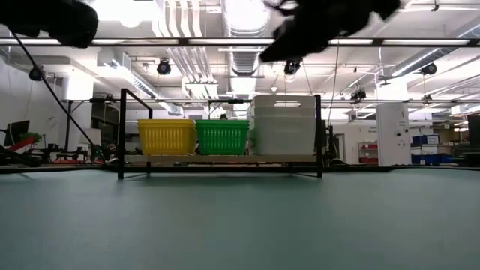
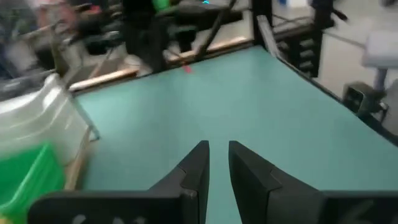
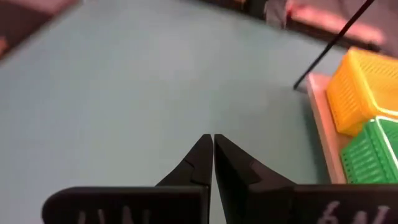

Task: Stack baskets on shelf by color
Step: Return to Home Position

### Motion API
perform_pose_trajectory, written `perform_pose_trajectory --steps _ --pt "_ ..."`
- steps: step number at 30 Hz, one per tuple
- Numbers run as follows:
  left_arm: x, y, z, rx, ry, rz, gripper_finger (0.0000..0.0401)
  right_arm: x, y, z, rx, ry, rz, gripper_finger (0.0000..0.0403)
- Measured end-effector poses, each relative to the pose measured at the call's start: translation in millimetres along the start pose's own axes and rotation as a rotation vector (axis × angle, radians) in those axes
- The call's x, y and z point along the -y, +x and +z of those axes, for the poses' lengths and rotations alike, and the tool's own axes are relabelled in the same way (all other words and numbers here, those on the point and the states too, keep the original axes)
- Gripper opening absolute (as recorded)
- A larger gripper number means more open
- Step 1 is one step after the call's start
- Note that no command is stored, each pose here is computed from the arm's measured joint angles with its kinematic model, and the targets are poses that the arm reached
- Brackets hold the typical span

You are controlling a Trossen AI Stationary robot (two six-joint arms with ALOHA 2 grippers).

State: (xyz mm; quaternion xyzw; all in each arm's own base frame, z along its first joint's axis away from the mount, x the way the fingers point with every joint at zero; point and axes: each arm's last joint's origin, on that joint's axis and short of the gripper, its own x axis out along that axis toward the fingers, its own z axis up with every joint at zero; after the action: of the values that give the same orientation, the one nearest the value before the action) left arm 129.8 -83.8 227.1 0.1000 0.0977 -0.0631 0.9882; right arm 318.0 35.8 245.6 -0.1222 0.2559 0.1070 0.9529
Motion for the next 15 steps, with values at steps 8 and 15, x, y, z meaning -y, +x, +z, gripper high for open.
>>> perform_pose_trajectory --steps 8,15 --pt "-14.0 -17.8 -9.9 0.176 -0.080 0.134 0.0044 -14.1 -58.6 -54.5 0.379 -0.067 -0.109 0.0008" --pt "-19.3 -29.0 -38.4 0.285 -0.067 0.163 0.0044 -21.0 -95.6 -88.2 0.425 -0.088 -0.211 0.0008"
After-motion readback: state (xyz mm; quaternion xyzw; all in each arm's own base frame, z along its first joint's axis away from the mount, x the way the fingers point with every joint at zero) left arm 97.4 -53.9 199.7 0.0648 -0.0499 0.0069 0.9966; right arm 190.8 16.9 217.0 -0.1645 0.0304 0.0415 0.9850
